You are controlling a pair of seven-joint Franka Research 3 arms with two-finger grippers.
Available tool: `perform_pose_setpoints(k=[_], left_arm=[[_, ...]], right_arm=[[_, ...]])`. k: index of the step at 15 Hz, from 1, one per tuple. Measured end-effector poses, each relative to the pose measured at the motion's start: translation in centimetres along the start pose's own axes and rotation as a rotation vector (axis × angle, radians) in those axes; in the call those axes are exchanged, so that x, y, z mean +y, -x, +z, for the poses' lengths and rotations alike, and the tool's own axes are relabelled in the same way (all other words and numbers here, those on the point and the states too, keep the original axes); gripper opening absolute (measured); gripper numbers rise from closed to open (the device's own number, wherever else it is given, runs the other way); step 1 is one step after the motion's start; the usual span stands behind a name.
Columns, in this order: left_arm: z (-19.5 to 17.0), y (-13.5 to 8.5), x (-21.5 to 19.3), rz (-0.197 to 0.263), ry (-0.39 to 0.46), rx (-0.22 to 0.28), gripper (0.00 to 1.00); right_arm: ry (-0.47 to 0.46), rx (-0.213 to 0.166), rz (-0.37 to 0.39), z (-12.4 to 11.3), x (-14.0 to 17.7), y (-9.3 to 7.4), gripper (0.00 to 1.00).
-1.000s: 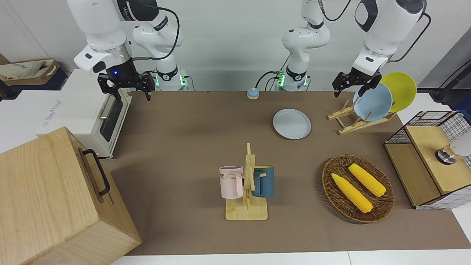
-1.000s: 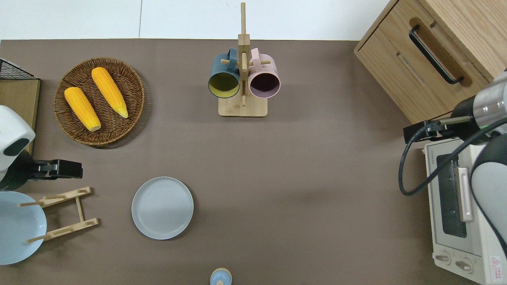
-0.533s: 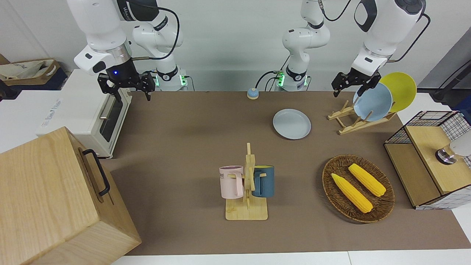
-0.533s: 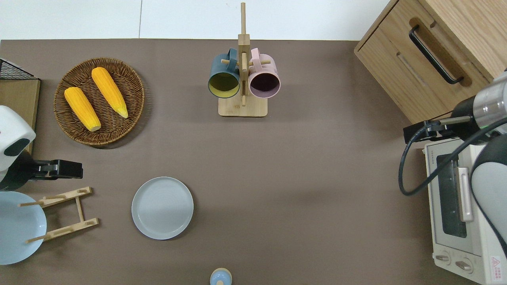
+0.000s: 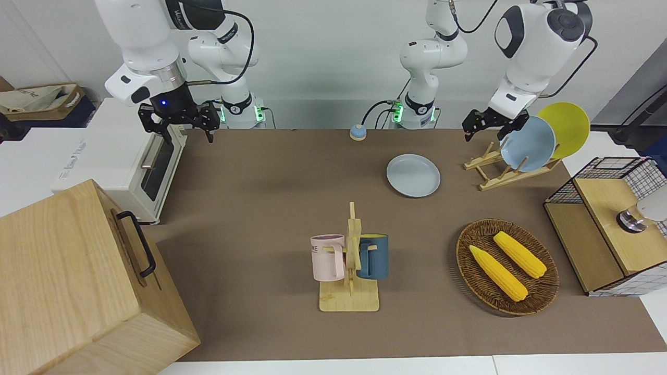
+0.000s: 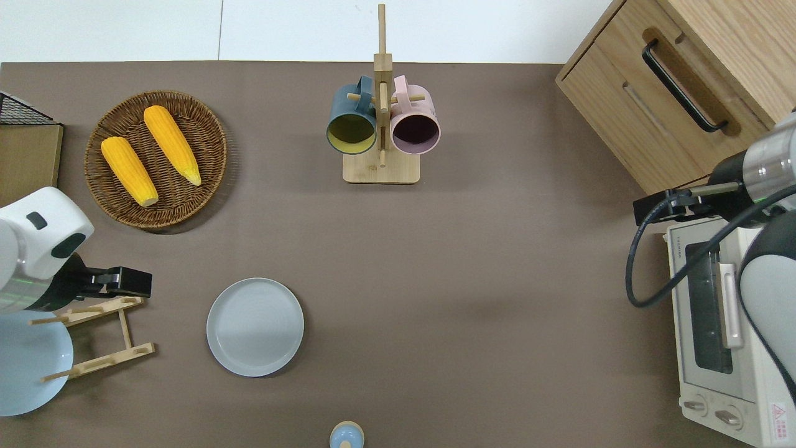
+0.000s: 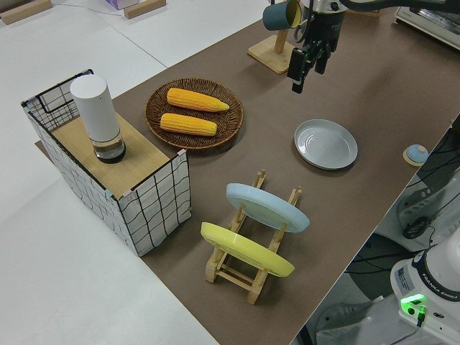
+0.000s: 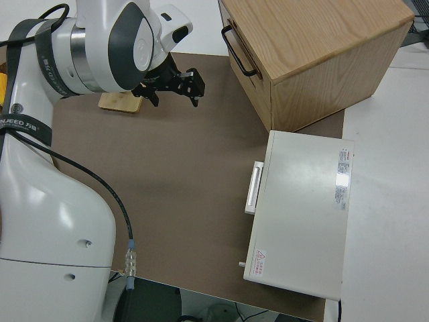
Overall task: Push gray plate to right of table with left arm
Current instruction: 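Move the left gripper toward the gray plate's edge nearest the rack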
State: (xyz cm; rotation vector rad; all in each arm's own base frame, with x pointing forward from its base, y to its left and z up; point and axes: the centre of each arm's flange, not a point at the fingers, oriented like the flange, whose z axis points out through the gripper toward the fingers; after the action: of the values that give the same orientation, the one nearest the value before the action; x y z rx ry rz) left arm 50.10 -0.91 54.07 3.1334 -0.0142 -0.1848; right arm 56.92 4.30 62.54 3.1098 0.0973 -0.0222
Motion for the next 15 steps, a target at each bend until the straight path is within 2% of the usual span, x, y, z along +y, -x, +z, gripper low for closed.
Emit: perform_pose_setpoints(k=[5,8,11,15], left_arm=[[5.0,0.8,1.3,0.019,-0.001,-0.008,1.00],[7.4,1.6,1.5,0.014,0.007,0.017,1.00],[8.8,2.7,1.8,0.013,0.003,0.065,1.00],[10.1,3.7,1.8,0.011,-0.001,0.087,1.00]], right_arm=[[0.000,0.000,0.000,0.0,0.0,0.0,0.99],[0.000,0.000,0.000,0.0,0.0,0.0,0.99],[0.000,0.000,0.000,0.0,0.0,0.0,0.99],[0.000,0.000,0.000,0.0,0.0,0.0,0.99]])
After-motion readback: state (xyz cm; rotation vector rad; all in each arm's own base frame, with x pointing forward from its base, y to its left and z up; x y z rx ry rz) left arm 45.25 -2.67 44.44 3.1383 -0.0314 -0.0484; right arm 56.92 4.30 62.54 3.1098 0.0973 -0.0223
